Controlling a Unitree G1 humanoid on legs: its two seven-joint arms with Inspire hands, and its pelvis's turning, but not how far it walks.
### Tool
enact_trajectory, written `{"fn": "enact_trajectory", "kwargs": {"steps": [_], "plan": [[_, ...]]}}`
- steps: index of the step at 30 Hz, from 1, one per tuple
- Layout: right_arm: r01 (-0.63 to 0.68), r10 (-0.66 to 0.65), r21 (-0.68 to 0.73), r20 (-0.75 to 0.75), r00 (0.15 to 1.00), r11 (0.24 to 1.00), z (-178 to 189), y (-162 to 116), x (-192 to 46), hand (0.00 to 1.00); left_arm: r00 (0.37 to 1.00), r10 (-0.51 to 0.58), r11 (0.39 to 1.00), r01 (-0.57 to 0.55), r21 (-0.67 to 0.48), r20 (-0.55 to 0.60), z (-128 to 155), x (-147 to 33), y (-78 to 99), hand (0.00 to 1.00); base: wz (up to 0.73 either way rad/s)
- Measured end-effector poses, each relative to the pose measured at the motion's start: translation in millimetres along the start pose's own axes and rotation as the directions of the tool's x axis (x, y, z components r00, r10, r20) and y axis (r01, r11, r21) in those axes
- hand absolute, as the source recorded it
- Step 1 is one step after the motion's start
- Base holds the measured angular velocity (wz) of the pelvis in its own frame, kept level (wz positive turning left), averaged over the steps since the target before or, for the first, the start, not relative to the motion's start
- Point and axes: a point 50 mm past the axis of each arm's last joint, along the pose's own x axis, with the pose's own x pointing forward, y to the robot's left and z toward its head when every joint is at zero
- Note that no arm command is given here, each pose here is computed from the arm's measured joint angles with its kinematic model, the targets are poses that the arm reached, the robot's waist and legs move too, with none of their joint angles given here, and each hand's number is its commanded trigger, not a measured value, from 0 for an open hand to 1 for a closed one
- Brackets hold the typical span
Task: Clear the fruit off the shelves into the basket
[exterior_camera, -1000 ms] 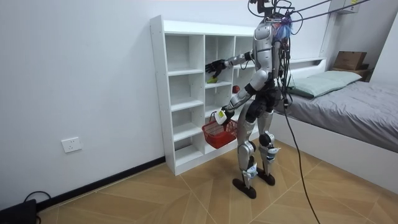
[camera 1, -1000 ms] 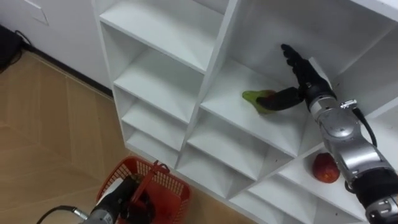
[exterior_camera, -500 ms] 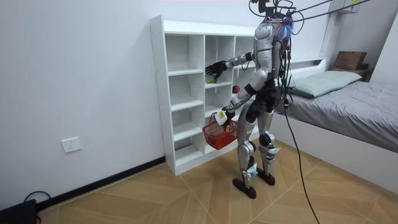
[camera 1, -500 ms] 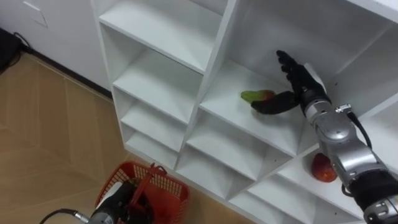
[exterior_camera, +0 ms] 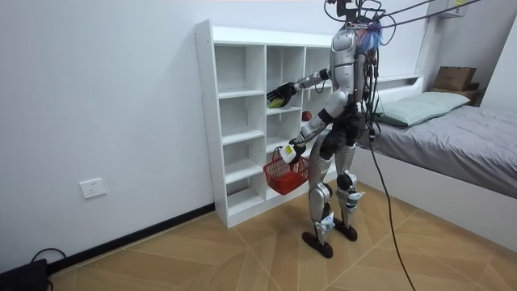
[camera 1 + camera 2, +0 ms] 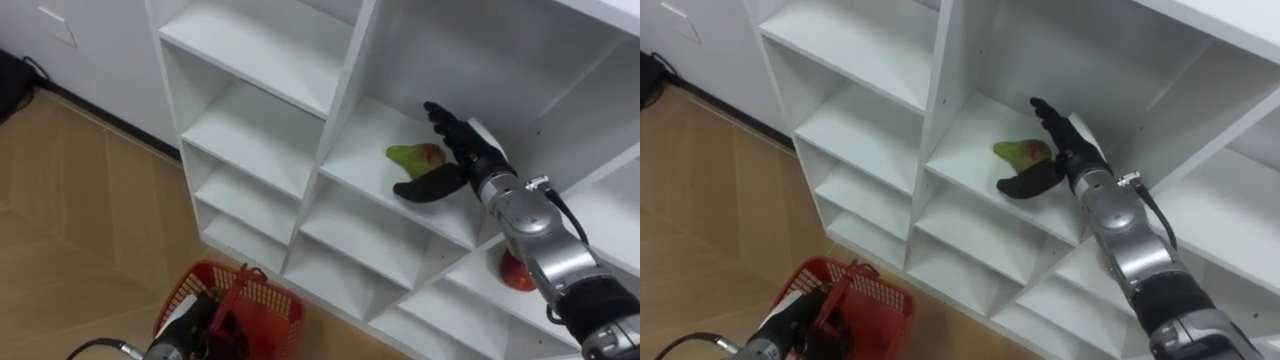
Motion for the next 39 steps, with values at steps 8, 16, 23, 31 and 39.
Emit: {"fn": "enact_trajectory", "kwargs": {"steps": [8, 16, 23, 31, 39], "plan": [[-0.005, 0.005, 0.000, 0.000, 1.000, 1.000, 0.0, 0.3, 0.0, 0.00, 1.000, -0.003, 1.000, 0.003, 0.001, 0.001, 0.1, 0.0, 0.1, 1.00, 0.00], [-0.007, 0.007, -0.005, -0.004, 1.000, 1.000, -1.0, 0.3, -0.1, 0.00, 1.000, -0.003, 1.000, 0.003, 0.000, 0.002, 0.0, -0.1, 0.5, 1.00, 0.00], [-0.006, 0.005, -0.040, -0.033, 0.999, 0.999, -7.7, -0.5, -0.7, 0.00, 1.000, -0.004, 1.000, 0.004, -0.011, 0.001, -2.1, -0.3, 1.3, 1.00, 0.00], [-0.007, 0.004, -0.062, -0.043, 0.999, 0.998, -10.0, -0.8, -1.0, 0.00, 1.000, -0.007, 1.000, 0.007, -0.011, -0.004, -4.5, 0.0, 0.9, 1.00, 0.00], [-0.002, -0.002, -0.065, -0.056, 0.998, 0.998, -13.0, -2.1, -1.2, 0.00, 1.000, -0.006, 1.000, 0.006, -0.010, -0.001, -3.5, 0.4, 0.8, 1.00, 0.01]]}}
